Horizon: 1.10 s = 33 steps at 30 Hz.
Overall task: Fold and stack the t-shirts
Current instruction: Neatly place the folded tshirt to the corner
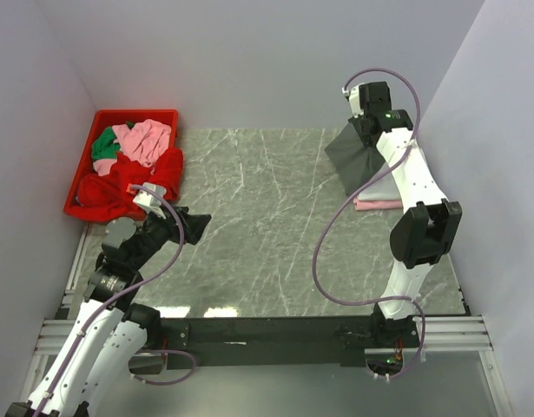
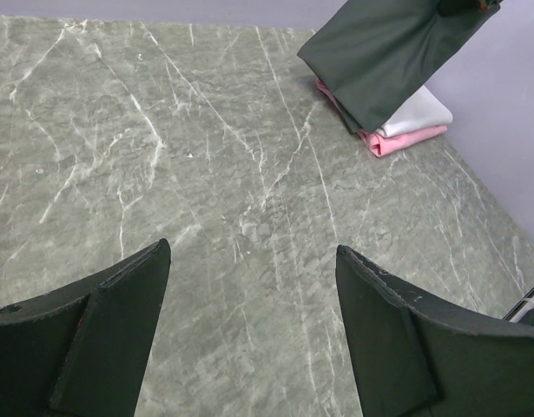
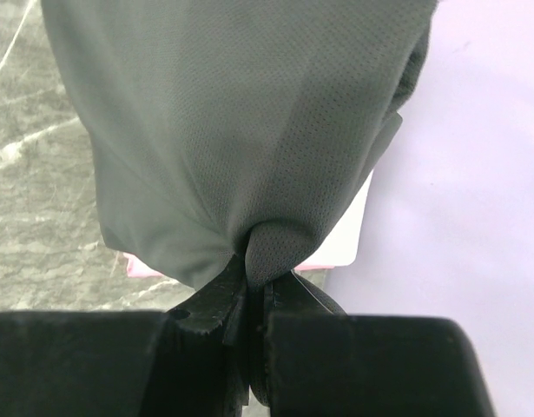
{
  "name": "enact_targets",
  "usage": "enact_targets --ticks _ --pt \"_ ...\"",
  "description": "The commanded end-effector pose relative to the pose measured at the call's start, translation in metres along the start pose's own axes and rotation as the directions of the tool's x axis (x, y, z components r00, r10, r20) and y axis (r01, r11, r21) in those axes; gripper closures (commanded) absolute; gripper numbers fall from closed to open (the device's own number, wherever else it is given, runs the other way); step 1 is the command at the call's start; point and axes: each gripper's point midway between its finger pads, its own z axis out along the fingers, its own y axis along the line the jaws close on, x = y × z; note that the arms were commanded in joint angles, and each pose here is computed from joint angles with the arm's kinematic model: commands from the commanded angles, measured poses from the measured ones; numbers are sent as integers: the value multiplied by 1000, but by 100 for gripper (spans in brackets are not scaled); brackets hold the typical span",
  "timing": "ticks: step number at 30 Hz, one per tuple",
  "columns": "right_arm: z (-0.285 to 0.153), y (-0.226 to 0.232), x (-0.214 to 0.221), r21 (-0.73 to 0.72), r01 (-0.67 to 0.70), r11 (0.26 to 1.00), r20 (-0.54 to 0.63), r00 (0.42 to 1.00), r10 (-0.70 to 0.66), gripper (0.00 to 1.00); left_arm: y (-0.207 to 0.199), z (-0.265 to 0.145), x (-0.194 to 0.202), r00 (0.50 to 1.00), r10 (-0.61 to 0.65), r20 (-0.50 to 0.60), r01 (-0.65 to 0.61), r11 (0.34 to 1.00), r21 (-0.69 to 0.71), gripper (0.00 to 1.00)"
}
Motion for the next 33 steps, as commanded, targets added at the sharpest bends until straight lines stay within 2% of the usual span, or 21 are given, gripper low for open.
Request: enact_targets --ticks 1,12,33 --pt "-37 -38 -25 76 -58 995 113 992 49 100 -7 -1 -15 999 24 35 -24 999 23 18" --pt "-28 -52 -14 91 -63 994 86 995 55 100 -7 -1 -15 999 24 36 -24 999 21 18" --pt "48 -62 29 77 -76 994 -28 997 78 100 -5 0 -13 999 22 27 -23 1000 15 18"
